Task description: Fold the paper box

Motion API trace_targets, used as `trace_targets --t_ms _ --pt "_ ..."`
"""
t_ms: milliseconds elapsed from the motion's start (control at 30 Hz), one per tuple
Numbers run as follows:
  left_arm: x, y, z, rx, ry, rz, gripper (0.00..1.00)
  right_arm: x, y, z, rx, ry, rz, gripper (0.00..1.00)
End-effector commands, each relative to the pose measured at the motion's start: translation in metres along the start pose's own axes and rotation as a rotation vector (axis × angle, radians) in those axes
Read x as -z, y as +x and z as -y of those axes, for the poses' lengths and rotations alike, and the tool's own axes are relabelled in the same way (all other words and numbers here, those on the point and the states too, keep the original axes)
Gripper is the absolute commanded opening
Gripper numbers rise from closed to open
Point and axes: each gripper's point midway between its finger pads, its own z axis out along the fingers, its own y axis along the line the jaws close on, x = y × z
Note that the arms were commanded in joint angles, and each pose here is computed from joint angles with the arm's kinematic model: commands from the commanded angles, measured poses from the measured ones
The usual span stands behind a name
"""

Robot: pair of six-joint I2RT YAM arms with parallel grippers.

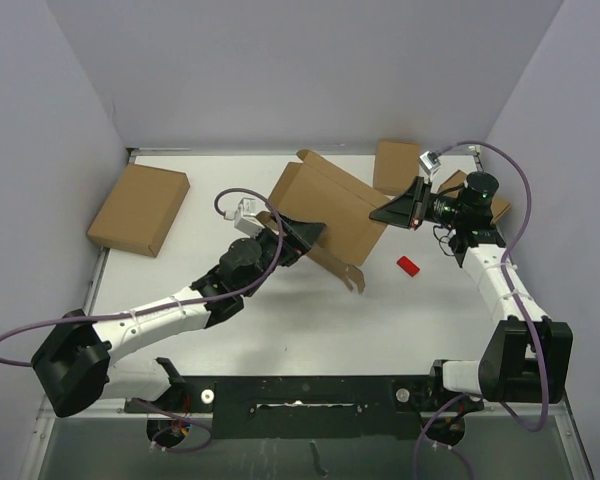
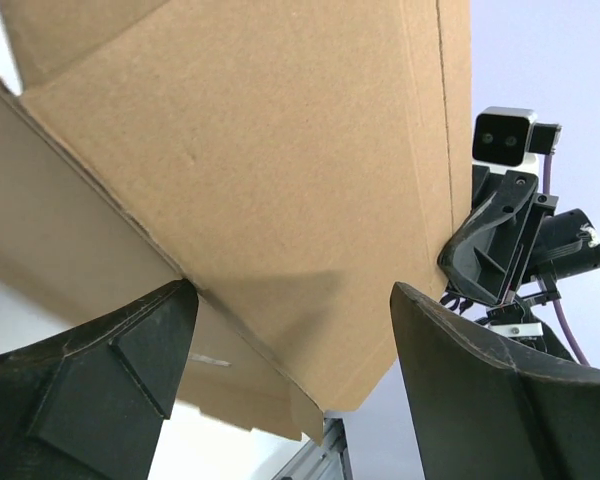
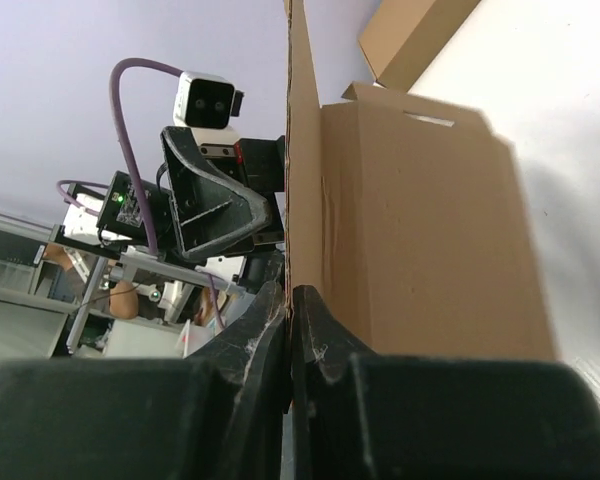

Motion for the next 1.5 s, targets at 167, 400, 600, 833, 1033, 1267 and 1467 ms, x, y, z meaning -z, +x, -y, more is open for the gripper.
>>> trace_targets --t_ms 167,400,600,833,1033,1267,1467 --pt "-0.009 -0.026 0.059 0.037 0.192 0.107 0.64 -0.008 0.006 0.003 -0.055 -0.022 -0.036 0.0" --pt "-0.004 -0.031 0.068 0.059 0.229 0.119 0.26 -0.008 0.009 0.015 -0.079 0.009 -0.033 0.0" --pt "0.0 -0.03 0.065 0.092 0.229 0.116 0.0 -0.005 0.004 0.02 -0.105 0.01 -0.003 0.0" --pt "-0.004 -0.024 0.069 0.093 0.244 0.09 0.02 -0.003 -0.001 0.019 -0.088 0.012 0.013 0.0" --pt "0.011 -0.018 0.05 0.04 0.207 0.054 0.51 0.014 -0.022 0.013 0.012 0.024 0.062 0.0" --pt "0.073 -0.028 -0.002 -0.233 0.133 0.032 0.72 0.025 -0.031 -0.009 0.254 0.073 0.036 0.0" --pt "0.129 -0.049 -0.039 -0.422 0.065 0.001 0.88 0.029 -0.035 -0.026 0.37 0.09 0.018 0.0"
